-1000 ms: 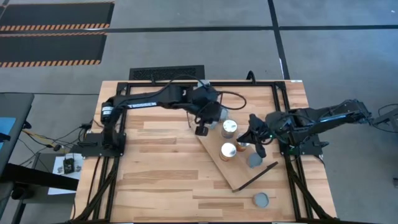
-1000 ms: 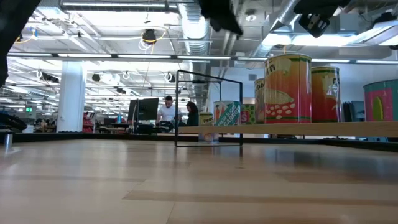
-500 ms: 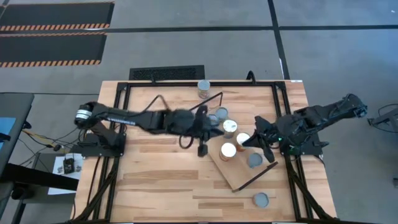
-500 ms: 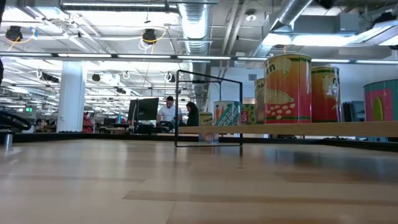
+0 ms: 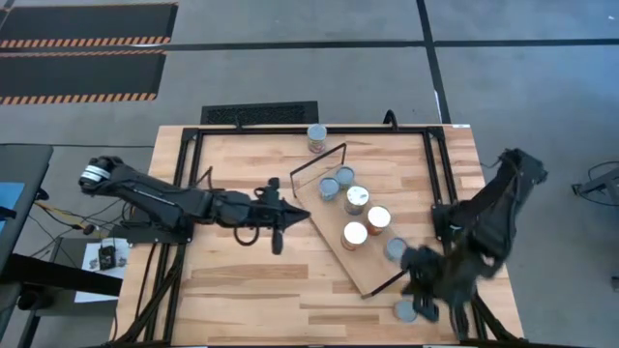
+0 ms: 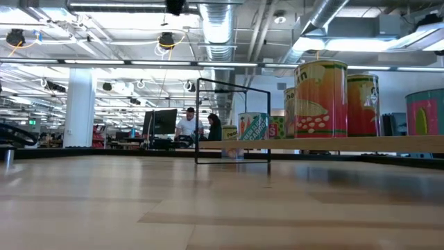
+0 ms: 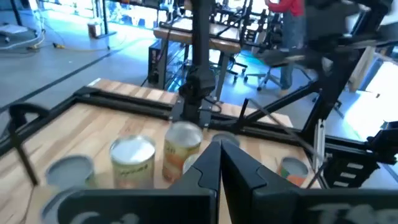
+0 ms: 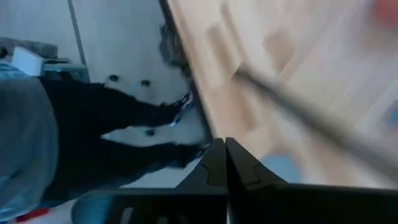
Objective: Pick and place cans onto a shelf
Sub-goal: Put the canned oranges on the shelf
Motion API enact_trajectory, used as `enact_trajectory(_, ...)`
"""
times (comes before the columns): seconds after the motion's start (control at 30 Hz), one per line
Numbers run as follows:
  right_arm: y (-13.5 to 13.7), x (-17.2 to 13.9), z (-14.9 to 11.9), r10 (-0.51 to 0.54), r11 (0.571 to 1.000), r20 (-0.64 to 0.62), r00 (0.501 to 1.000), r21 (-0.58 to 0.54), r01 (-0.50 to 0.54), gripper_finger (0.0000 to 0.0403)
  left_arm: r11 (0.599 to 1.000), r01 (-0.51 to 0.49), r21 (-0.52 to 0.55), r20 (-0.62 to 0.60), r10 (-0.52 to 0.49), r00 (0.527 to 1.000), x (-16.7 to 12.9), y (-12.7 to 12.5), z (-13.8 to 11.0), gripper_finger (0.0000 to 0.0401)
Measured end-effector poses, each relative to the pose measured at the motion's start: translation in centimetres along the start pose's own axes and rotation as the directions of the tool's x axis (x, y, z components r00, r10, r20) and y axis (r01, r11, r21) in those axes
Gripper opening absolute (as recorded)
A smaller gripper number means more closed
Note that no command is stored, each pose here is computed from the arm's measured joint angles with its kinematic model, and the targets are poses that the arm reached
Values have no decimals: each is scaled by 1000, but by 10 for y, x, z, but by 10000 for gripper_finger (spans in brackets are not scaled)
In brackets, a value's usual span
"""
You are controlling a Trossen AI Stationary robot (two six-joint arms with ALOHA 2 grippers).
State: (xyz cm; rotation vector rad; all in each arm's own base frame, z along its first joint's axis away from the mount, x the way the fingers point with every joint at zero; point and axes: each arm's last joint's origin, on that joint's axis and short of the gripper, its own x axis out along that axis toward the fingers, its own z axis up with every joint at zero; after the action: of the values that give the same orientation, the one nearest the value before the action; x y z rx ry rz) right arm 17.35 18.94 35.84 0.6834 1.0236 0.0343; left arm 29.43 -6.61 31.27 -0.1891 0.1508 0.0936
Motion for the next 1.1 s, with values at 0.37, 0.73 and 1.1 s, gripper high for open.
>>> enact_trajectory(0.37, 33, 73, -79, -214, 925, -154, 965, 286, 250, 3, 1000, 21, 0, 15, -21, 1000, -47, 13, 2, 0)
enact_trajectory(0.73, 23, 139, -97, -412, 877, -211, 887, 173, 448, 92, 992, 92, -91, 61, -86, 994, -87, 31, -25, 0)
enact_trajectory(1.1, 14, 167, -91, -474, 852, -257, 842, 107, 512, 192, 993, 68, -94, 37, -65, 997, -90, 35, -40, 0)
